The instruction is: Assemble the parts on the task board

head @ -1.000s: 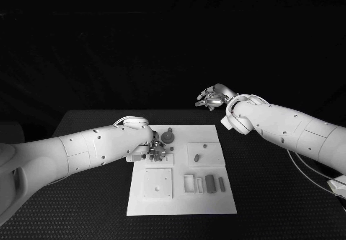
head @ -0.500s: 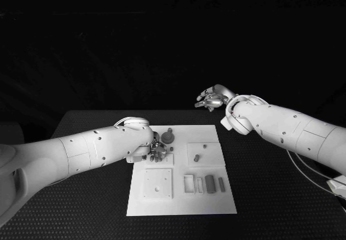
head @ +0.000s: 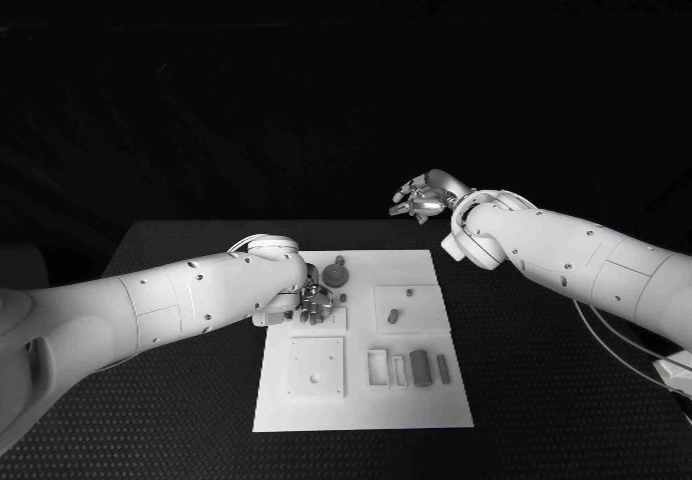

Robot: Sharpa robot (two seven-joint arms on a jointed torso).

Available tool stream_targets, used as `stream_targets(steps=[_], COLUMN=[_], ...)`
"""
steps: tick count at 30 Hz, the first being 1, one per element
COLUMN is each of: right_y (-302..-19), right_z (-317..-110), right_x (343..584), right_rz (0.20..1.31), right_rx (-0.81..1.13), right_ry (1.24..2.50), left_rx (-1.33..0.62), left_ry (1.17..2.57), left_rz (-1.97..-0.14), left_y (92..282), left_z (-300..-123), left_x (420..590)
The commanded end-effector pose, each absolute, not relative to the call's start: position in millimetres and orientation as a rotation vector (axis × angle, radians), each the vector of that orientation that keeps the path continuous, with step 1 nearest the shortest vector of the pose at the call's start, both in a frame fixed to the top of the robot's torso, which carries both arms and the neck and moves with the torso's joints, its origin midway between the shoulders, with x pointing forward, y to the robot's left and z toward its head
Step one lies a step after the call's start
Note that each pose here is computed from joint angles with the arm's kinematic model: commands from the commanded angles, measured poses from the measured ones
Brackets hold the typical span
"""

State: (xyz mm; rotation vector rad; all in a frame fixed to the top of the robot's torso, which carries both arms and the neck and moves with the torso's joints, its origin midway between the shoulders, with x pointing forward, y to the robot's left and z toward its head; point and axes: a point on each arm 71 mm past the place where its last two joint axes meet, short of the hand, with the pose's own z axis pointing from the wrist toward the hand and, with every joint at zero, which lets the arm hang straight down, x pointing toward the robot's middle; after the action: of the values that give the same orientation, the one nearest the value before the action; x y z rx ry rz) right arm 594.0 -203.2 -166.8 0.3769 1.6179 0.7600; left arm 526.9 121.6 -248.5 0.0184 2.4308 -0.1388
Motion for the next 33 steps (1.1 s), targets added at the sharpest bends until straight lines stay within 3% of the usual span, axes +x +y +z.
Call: stream_targets(steps=[1, 33], right_y=[-202.7, -203.7], right_z=[-167.4, -167.8], right_x=[593.8, 593.5], right_rz=[0.761, 0.761], right_rx=[0.364, 0.363], right_ry=[1.628, 1.631], left_rx=[0.051, 0.036], left_ry=[2.467, 2.460], left_rz=[-0.167, -0.150], left_y=[115.6, 121.5], left_z=[-256.4, -256.5], left_x=[520.3, 523.2])
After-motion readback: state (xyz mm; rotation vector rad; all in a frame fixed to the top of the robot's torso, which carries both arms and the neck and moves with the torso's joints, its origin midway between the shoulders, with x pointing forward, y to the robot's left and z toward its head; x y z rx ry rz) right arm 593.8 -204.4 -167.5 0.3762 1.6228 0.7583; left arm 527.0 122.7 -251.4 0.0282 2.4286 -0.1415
